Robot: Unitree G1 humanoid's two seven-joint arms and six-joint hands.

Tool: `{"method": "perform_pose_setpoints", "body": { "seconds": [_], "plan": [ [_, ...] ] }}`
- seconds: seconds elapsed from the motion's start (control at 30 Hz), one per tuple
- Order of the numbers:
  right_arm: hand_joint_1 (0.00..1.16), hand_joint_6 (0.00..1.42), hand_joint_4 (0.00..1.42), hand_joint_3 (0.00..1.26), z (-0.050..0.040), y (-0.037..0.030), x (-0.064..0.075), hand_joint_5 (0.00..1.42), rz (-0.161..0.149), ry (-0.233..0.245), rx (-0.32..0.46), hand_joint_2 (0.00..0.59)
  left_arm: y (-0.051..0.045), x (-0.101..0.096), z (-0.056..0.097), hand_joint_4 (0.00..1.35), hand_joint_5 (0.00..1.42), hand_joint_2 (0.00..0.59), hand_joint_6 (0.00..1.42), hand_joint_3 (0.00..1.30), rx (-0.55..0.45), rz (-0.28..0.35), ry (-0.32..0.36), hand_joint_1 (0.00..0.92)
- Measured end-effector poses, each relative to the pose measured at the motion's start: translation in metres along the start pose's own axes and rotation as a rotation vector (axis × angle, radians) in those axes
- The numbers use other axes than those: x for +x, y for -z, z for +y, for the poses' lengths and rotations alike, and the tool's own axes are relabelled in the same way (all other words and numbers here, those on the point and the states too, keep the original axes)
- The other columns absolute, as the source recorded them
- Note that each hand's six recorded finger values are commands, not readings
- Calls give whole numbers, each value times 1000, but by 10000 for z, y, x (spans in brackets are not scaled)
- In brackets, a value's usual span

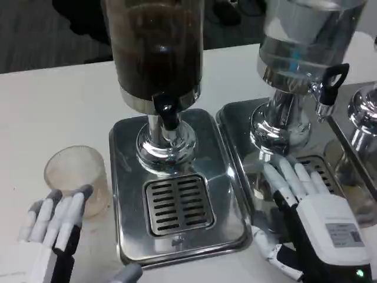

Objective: Grasp the cup under the faucet to collect the drink, then remove the cup.

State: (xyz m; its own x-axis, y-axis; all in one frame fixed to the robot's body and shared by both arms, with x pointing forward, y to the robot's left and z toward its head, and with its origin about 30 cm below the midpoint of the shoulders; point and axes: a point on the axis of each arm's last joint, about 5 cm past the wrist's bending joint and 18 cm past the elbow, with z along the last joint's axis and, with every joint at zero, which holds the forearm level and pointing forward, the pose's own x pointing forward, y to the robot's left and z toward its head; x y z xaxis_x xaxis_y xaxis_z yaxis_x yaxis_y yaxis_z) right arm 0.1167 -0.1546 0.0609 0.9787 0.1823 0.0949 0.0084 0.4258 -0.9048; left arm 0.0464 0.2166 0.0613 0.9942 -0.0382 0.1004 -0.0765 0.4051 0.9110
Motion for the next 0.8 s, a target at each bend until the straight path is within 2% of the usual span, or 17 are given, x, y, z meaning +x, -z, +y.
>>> {"method": "perform_pose_setpoints", "body": {
  "seconds": [0.8],
  "plan": [
    [360,0,0,84,-26,15,28,0,-18,6,13,530,-77,2,2,0,0,139,0,0,-13,7,-16,0]
  ]
}}
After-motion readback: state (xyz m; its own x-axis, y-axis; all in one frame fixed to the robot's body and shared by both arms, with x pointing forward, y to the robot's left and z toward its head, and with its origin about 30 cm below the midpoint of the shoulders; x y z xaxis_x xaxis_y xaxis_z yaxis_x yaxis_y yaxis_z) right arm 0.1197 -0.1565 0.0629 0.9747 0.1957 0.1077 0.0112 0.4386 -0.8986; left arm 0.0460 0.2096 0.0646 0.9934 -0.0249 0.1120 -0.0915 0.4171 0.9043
